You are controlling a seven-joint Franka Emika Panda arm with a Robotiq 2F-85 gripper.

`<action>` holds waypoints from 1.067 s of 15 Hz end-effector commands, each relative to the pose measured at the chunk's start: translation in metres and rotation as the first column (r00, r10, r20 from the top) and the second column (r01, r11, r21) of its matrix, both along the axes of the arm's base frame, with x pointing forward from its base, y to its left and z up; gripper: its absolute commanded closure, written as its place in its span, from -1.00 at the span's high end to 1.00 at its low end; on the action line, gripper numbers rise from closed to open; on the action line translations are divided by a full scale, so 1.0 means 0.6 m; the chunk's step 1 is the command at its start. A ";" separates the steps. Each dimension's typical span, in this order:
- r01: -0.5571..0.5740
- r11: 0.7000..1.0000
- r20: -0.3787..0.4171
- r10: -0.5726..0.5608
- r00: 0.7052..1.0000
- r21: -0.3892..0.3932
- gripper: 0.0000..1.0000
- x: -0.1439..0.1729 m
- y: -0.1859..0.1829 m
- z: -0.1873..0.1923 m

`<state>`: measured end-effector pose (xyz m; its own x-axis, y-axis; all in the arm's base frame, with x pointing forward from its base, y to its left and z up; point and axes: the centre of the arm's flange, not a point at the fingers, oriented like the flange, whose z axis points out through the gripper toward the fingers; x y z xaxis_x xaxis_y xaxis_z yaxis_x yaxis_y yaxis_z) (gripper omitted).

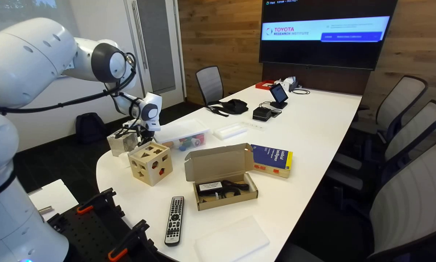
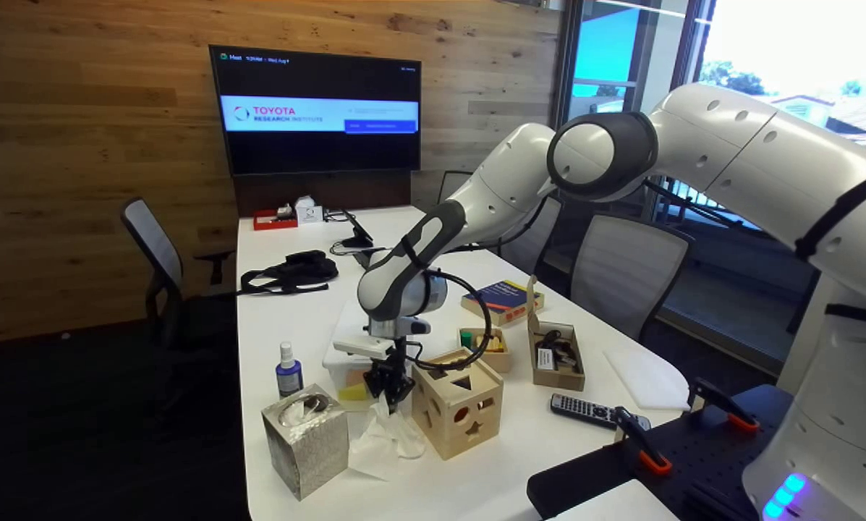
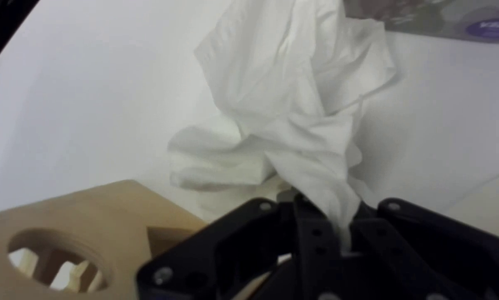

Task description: Clean the remote with a paper towel

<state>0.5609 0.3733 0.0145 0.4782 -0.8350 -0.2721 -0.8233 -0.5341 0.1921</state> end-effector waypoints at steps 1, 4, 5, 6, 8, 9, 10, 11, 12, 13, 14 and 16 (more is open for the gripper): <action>-0.046 0.990 0.038 0.041 0.998 0.135 -0.99 0.004 -0.031 0.105; -0.054 0.981 0.064 0.043 0.997 0.189 -0.99 0.025 -0.046 0.197; -0.044 0.979 0.072 0.031 0.997 0.201 -0.99 0.032 -0.052 0.228; -0.030 0.978 0.074 0.015 0.997 0.206 -0.99 0.036 -0.058 0.260; 0.022 0.985 0.070 -0.034 0.997 0.168 -0.99 0.040 -0.073 0.320; 0.062 0.990 0.071 -0.071 0.995 0.125 -0.99 0.039 -0.085 0.347; 0.100 0.992 0.071 -0.106 0.992 0.080 -0.99 0.039 -0.103 0.370; 0.145 0.989 0.064 -0.147 0.987 0.038 -0.99 0.039 -0.120 0.389; 0.181 0.983 0.058 -0.180 0.982 -0.002 -0.99 0.036 -0.147 0.402; 0.217 0.975 0.050 -0.215 0.975 -0.040 -0.99 0.033 -0.168 0.414; 0.251 0.965 0.042 -0.249 0.968 -0.081 -0.99 0.025 -0.199 0.423; 0.315 0.935 0.025 -0.315 0.949 -0.162 -0.99 0.008 -0.257 0.431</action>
<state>0.5970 0.2620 0.2557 0.2774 -0.9401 -0.1982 -0.9327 -0.3130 0.1792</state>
